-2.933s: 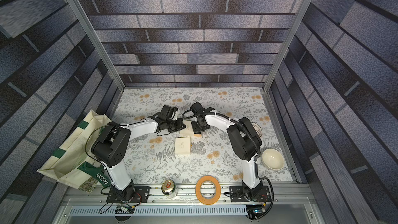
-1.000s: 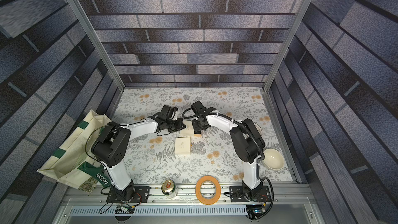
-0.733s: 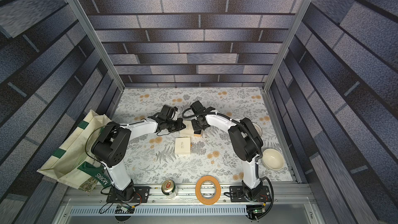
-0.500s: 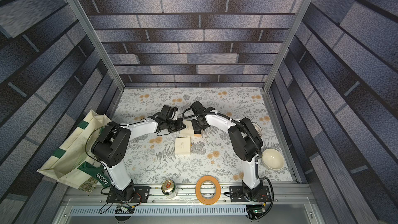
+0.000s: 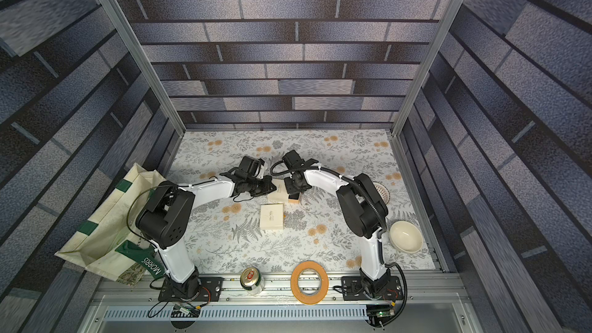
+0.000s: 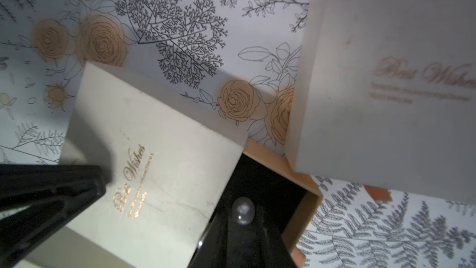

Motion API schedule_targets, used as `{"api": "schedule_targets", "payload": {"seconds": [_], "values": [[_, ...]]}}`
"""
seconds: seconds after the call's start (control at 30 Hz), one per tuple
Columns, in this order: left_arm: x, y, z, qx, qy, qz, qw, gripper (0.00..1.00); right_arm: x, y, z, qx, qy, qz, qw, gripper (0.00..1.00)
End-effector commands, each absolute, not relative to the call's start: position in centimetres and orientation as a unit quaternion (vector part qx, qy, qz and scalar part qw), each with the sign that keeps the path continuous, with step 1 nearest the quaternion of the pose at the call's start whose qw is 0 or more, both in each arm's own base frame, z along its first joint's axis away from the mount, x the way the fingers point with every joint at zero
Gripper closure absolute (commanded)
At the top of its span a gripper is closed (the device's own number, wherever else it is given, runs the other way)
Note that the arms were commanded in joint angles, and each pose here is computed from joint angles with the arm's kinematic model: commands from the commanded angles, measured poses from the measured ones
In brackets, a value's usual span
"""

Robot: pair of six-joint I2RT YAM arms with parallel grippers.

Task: Take out the earrings from the drawer-style jewelry box
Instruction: Pick up the earring from the drawer.

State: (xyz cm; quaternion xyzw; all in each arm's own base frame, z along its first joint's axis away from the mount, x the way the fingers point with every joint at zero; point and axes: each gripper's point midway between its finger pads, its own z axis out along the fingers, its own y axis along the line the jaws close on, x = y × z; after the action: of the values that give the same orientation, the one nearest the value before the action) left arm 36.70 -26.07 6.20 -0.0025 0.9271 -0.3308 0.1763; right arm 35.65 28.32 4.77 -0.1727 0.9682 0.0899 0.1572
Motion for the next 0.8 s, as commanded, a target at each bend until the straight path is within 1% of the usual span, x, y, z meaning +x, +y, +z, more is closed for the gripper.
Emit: {"api": "schedule_targets", "payload": {"seconds": [0.0, 0.77], "values": [[34.60, -24.09, 2.70, -0.029, 0.950, -0.284, 0.124, 1.00, 36.42, 28.46, 4.95, -0.162, 0.969, 0.087, 0.166, 0.77], [34.51, -24.01, 2.51, -0.030, 0.951, -0.283, 0.123, 1.00, 37.32, 28.10, 5.15, -0.142, 0.970, 0.085, 0.180, 0.77]]}}
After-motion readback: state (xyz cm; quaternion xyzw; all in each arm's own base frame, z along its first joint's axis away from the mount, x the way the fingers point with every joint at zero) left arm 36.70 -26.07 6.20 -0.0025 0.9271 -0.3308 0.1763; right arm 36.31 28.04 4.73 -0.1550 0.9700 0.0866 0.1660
